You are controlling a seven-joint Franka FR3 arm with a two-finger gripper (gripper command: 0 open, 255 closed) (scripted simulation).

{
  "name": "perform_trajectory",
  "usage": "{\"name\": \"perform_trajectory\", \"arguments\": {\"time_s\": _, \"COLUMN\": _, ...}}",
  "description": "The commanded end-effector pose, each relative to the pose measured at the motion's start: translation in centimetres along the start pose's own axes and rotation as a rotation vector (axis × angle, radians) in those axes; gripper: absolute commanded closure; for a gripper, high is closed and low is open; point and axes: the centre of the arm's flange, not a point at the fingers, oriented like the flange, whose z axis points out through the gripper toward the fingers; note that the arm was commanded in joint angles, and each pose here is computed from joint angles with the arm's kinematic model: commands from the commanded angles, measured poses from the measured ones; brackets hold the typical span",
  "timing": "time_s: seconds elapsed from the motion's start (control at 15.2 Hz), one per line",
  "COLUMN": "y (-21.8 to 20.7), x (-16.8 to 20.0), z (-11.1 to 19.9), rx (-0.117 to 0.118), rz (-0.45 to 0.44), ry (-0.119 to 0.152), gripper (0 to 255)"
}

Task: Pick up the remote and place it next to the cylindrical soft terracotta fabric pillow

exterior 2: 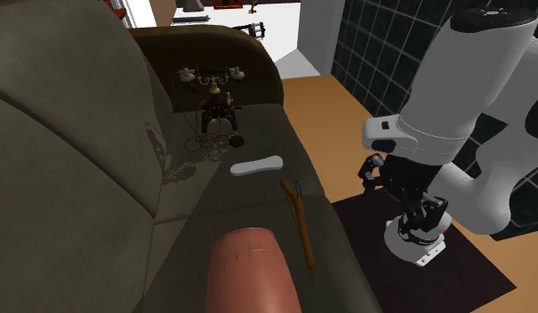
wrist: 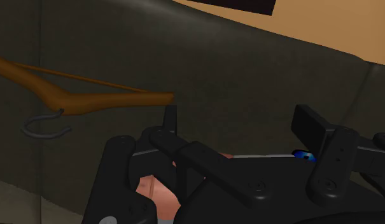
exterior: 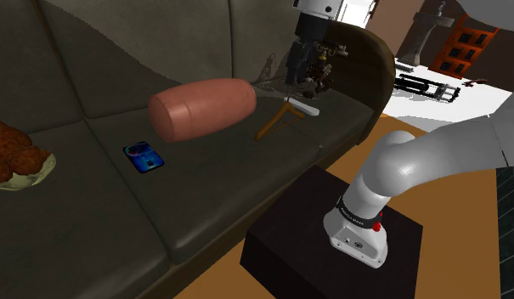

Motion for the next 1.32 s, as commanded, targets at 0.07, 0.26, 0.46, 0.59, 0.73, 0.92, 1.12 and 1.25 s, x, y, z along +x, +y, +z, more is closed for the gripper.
{"name": "perform_trajectory", "arguments": {"time_s": 0.07, "y": 1.2, "x": 0.3, "z": 0.5, "rx": -0.001, "rz": 0.005, "ry": -0.002, "gripper": 0}}
{"name": "perform_trajectory", "arguments": {"time_s": 0.26, "y": 4.7, "x": 1.3, "z": 2.0, "rx": -0.005, "rz": 0.018, "ry": -0.008, "gripper": 0}}
{"name": "perform_trajectory", "arguments": {"time_s": 0.46, "y": 8.2, "x": 2.1, "z": 3.5, "rx": -0.008, "rz": 0.032, "ry": -0.014, "gripper": 0}}
{"name": "perform_trajectory", "arguments": {"time_s": 0.59, "y": 10.6, "x": 2.7, "z": 4.5, "rx": -0.011, "rz": 0.041, "ry": -0.018, "gripper": 0}}
{"name": "perform_trajectory", "arguments": {"time_s": 0.73, "y": 12.9, "x": 3.2, "z": 5.5, "rx": -0.013, "rz": 0.05, "ry": -0.022, "gripper": 0}}
{"name": "perform_trajectory", "arguments": {"time_s": 0.92, "y": 16.5, "x": 4.0, "z": 7.0, "rx": -0.016, "rz": 0.064, "ry": -0.028, "gripper": 0}}
{"name": "perform_trajectory", "arguments": {"time_s": 1.12, "y": 20.1, "x": 4.7, "z": 8.5, "rx": -0.02, "rz": 0.078, "ry": -0.034, "gripper": 0}}
{"name": "perform_trajectory", "arguments": {"time_s": 1.25, "y": 22.5, "x": 5.1, "z": 9.5, "rx": -0.022, "rz": 0.087, "ry": -0.038, "gripper": 0}}
